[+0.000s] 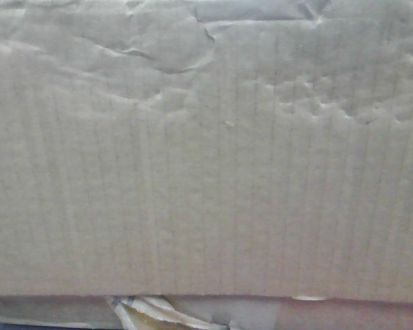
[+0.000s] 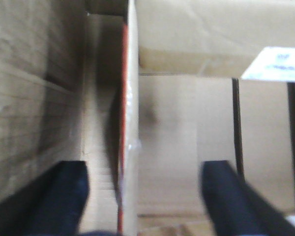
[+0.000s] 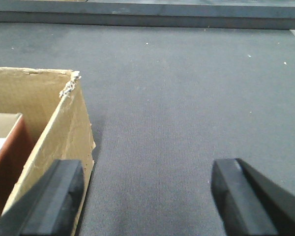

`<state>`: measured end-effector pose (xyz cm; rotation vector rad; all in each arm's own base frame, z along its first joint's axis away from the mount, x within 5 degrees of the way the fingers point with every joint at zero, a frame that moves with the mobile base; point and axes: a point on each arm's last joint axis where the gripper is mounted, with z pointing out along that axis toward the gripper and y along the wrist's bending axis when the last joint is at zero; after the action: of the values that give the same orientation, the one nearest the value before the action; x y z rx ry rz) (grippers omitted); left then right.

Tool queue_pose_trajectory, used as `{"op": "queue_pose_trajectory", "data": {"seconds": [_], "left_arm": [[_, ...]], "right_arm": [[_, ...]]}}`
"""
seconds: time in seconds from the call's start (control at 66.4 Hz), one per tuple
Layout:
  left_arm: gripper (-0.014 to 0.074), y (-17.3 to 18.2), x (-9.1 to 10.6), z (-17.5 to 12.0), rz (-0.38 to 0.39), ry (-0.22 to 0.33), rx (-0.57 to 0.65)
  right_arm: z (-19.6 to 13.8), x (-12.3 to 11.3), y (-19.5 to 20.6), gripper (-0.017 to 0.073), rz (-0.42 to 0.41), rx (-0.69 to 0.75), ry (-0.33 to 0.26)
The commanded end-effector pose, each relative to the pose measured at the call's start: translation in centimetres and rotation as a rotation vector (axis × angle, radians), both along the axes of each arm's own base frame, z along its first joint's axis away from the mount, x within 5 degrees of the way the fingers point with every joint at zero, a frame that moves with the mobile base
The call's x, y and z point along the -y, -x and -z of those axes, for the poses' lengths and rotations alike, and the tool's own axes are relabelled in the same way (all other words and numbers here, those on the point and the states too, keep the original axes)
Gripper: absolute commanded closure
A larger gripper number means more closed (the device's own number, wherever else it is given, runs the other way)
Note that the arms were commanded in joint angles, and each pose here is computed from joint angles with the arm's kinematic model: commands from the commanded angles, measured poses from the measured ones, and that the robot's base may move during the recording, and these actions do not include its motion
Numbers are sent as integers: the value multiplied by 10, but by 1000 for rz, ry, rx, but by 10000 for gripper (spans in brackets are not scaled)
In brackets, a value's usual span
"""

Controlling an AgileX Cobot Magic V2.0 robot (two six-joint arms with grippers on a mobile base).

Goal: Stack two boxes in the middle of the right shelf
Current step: 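Straddle each box side wall between the fingers of each gripper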

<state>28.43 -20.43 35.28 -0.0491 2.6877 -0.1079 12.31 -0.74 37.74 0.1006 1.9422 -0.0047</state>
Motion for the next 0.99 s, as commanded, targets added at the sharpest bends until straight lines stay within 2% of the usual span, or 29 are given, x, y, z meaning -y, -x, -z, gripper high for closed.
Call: {"op": "queue_pose_trajectory", "data": {"seconds": [0.0,0.166,0.256,0.376,0.482,0.632,0.708,0.843,0.979], "left_arm": [[116,2,2,-3,0,19,5],[106,2,2,-30,3,73,76],[106,3,0,-52,22,101,142],[106,11,-8,-82,57,125,234],[106,20,-20,-103,53,136,305],[106,32,-43,-126,33,73,427],[106,37,-50,-134,27,63,459],[106,40,-52,-137,27,69,468],[106,38,-51,-128,51,32,448]], "right_arm": [[-5,1,-1,126,9,30,8],[-12,1,0,126,9,57,10],[-24,-1,4,126,1,77,-16],[-39,-5,6,123,-27,70,-81],[-54,-9,2,121,-57,15,-87],[-72,-16,-12,121,-120,-97,-92],[-75,-21,-26,121,-127,-200,-138],[-77,-34,-58,121,-155,-362,-187],[-69,-49,-84,121,-138,-478,-208]]}}
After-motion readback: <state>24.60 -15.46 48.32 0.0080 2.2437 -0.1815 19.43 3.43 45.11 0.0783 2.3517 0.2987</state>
